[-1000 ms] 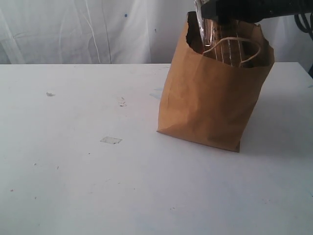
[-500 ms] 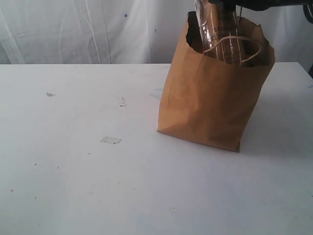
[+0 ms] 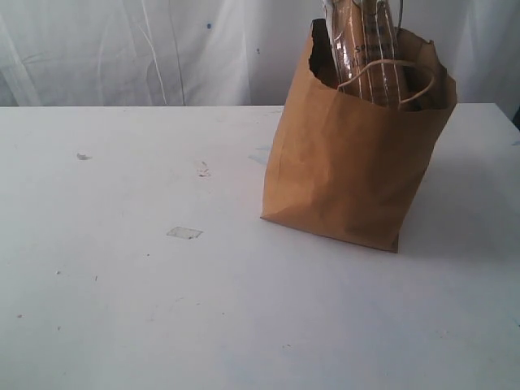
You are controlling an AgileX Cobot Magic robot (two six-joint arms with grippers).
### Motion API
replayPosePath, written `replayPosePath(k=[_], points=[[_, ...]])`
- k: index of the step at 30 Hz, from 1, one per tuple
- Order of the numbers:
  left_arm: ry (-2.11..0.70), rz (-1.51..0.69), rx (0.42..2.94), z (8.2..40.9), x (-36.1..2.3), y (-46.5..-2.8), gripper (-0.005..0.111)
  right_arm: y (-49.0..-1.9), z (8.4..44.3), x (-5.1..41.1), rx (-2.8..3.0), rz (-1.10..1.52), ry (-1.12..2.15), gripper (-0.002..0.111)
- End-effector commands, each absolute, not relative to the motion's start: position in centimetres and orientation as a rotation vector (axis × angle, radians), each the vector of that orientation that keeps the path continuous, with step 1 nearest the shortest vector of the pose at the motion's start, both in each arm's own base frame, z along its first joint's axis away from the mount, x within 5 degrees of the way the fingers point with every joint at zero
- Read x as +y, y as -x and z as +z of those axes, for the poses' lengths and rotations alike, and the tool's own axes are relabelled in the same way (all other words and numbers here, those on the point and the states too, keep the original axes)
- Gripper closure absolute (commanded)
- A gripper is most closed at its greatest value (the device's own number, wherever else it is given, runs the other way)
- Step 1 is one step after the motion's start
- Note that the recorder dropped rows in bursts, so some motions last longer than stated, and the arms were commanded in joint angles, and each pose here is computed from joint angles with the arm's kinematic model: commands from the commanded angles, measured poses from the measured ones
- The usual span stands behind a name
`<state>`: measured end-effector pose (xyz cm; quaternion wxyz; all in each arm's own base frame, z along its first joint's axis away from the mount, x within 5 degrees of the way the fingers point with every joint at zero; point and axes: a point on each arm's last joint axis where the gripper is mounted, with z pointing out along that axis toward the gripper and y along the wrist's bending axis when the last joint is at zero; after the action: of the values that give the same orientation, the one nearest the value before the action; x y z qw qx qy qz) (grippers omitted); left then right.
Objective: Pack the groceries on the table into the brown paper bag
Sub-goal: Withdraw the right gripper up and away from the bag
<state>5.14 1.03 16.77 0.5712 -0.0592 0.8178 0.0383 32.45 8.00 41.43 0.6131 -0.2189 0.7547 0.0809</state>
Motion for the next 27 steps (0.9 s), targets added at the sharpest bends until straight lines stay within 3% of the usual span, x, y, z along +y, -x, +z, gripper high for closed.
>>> replayPosePath(k=[1,6,12,19,27], points=[[0.132,0.092,1.919,16.7,1.0,-5.1,0.107,-31.9,41.0,6.8,1.817,0.063,0.581,0.108],[0.132,0.092,1.919,16.7,1.0,-5.1,0.107,-32.4,40.1,3.1,1.942,-0.003,0.32,0.108],[0.132,0.092,1.919,16.7,1.0,-5.1,0.107,-31.5,36.2,-2.2,2.165,0.003,-0.074,0.108],[0.132,0.092,1.919,16.7,1.0,-5.1,0.107,-25.3,28.8,-3.7,2.084,-0.005,-0.266,0.108],[0.132,0.092,1.919,16.7,1.0,-5.1,0.107,-17.1,24.4,-2.5,1.999,0.046,-0.366,0.108]])
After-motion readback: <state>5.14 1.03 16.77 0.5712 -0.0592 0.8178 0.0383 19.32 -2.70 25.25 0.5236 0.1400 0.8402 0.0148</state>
